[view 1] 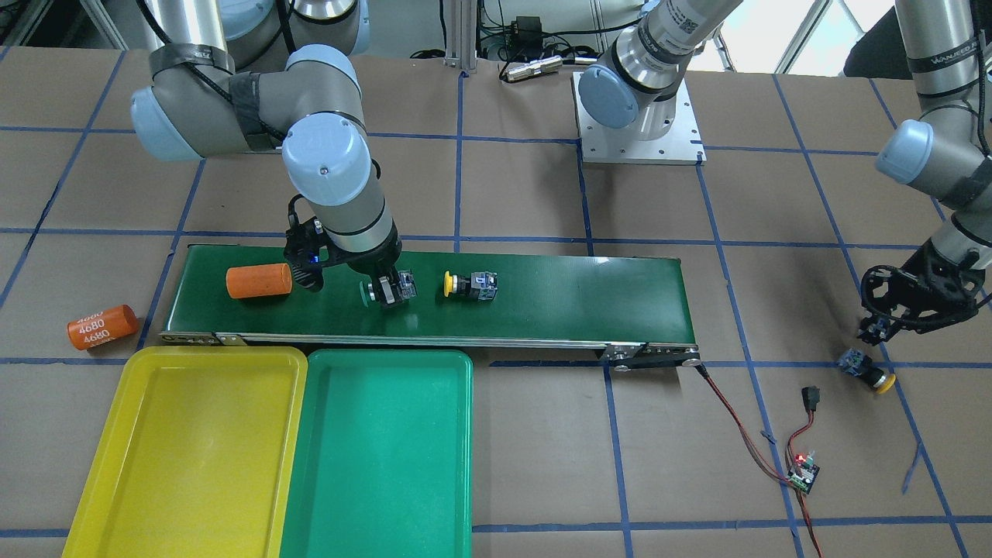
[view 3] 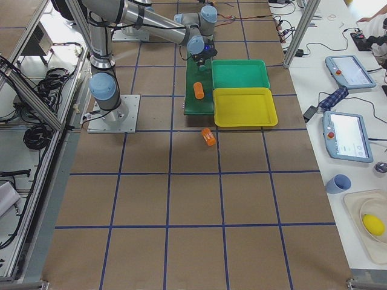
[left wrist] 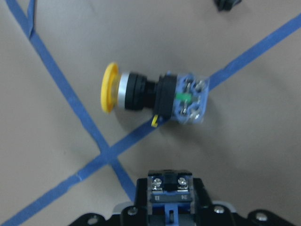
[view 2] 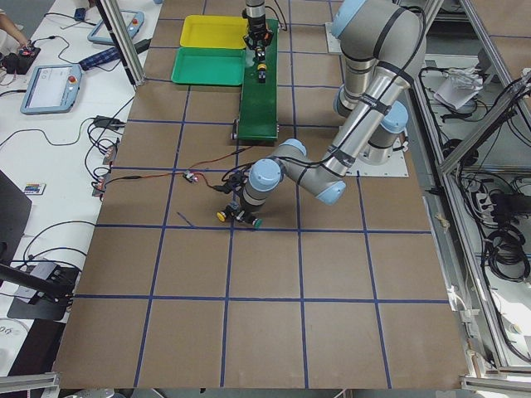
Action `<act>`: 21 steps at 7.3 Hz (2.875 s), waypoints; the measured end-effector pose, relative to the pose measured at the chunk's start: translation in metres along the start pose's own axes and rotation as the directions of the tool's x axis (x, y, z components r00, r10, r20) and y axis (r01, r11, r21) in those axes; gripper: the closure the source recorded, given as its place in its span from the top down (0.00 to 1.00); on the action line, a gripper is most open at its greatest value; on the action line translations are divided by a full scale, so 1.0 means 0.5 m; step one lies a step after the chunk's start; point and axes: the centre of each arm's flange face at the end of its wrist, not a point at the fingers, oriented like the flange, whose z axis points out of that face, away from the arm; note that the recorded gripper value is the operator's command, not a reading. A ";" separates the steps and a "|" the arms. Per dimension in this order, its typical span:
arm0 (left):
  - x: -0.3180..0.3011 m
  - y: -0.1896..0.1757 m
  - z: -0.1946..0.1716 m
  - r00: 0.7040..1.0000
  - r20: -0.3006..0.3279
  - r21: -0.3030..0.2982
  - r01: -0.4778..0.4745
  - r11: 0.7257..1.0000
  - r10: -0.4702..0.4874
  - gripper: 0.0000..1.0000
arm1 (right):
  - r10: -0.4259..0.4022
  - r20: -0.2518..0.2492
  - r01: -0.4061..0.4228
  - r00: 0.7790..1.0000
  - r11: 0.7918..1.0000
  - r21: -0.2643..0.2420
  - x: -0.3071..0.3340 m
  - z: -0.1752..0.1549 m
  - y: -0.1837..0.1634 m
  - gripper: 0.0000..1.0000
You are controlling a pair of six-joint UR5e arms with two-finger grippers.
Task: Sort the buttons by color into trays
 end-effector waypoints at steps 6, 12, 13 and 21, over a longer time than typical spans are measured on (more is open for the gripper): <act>0.505 -0.514 -0.144 0.795 -0.165 0.080 -0.580 0.811 0.584 0.36 | -0.467 0.092 0.458 0.879 0.883 0.108 -0.157 0.022 -0.086 0.00; 0.813 -0.599 -0.062 0.583 -0.293 0.202 -0.737 0.645 0.758 1.00 | -0.702 0.050 0.693 0.711 0.710 0.126 -0.161 0.037 -0.116 1.00; 0.804 -0.597 -0.073 0.593 -0.282 0.206 -0.731 0.651 0.754 1.00 | -0.692 0.056 0.682 0.720 0.720 0.133 -0.148 -0.003 -0.120 1.00; 0.210 -0.251 -0.079 0.800 -0.128 0.080 -0.581 0.810 0.587 1.00 | -0.254 0.020 0.253 0.967 0.966 0.043 0.052 -0.215 -0.084 1.00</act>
